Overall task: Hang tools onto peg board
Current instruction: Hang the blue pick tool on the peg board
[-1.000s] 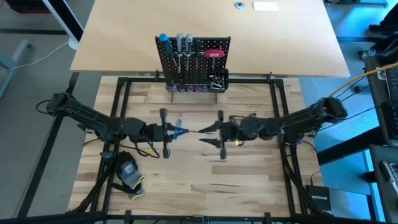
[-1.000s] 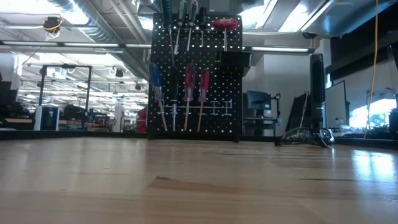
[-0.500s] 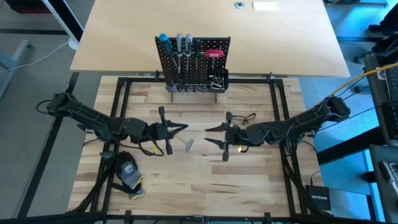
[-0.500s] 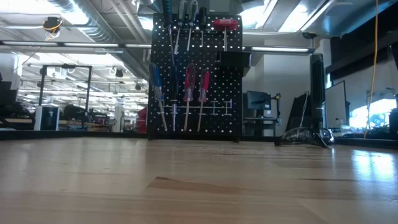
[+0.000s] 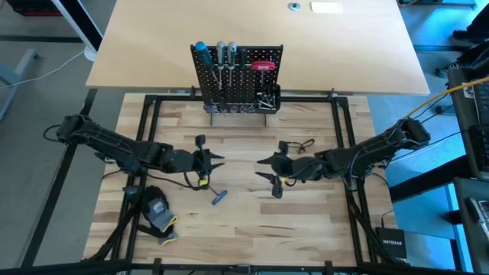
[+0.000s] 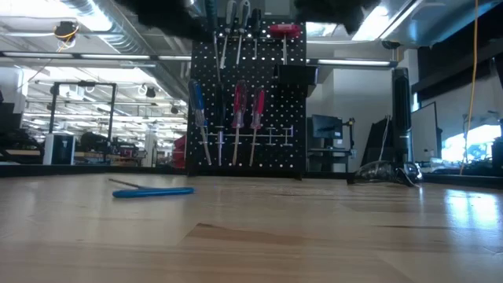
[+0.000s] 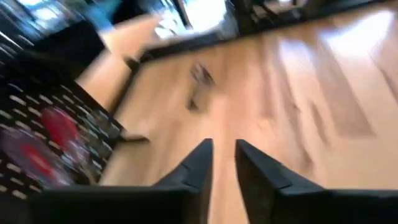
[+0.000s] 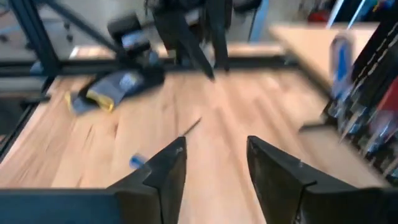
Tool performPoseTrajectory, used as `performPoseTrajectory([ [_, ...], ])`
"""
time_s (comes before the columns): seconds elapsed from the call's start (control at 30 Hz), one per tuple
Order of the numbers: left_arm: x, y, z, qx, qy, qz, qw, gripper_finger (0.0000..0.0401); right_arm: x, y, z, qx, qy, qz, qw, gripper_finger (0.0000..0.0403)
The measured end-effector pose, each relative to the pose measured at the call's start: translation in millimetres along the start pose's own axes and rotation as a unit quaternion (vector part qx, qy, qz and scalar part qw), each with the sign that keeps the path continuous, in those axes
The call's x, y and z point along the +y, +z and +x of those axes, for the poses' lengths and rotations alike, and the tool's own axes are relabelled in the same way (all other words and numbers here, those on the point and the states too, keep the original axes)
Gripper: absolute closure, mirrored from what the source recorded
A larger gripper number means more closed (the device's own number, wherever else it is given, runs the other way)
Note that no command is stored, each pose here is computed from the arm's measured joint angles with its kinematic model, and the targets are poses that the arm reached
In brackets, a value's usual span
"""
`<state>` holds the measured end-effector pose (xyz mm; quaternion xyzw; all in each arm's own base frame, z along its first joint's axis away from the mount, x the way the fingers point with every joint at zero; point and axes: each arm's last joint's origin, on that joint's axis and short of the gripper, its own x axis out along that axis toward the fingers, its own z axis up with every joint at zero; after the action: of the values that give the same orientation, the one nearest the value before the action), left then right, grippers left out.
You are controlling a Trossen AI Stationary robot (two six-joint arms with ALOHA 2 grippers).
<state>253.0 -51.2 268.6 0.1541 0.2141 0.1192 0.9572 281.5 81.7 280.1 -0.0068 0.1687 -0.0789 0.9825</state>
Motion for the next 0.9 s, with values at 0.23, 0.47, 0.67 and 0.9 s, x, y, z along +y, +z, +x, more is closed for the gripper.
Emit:
performPoseTrajectory([
  [0.23,-6.1,-35.0,3.1,0.174,-0.113,-0.033,0.978,0.0249,9.0,-24.5,15.0,0.09,0.06,0.024,0.994,0.021],
  [0.47,-24.7,-62.5,26.4,0.265,-0.183,0.008,0.947,0.0225,19.2,-53.3,41.1,0.143,0.058,0.012,0.988,0.021],
  [0.67,-38.0,-80.2,44.8,0.3,-0.234,0.043,0.924,0.0242,23.6,-64.7,53.1,0.152,0.056,0.006,0.987,0.021],
  [0.9,-53.7,-83.5,61.4,0.289,-0.259,0.053,0.92,0.0262,23.6,-64.3,53.4,0.15,0.056,0.005,0.987,0.021],
])
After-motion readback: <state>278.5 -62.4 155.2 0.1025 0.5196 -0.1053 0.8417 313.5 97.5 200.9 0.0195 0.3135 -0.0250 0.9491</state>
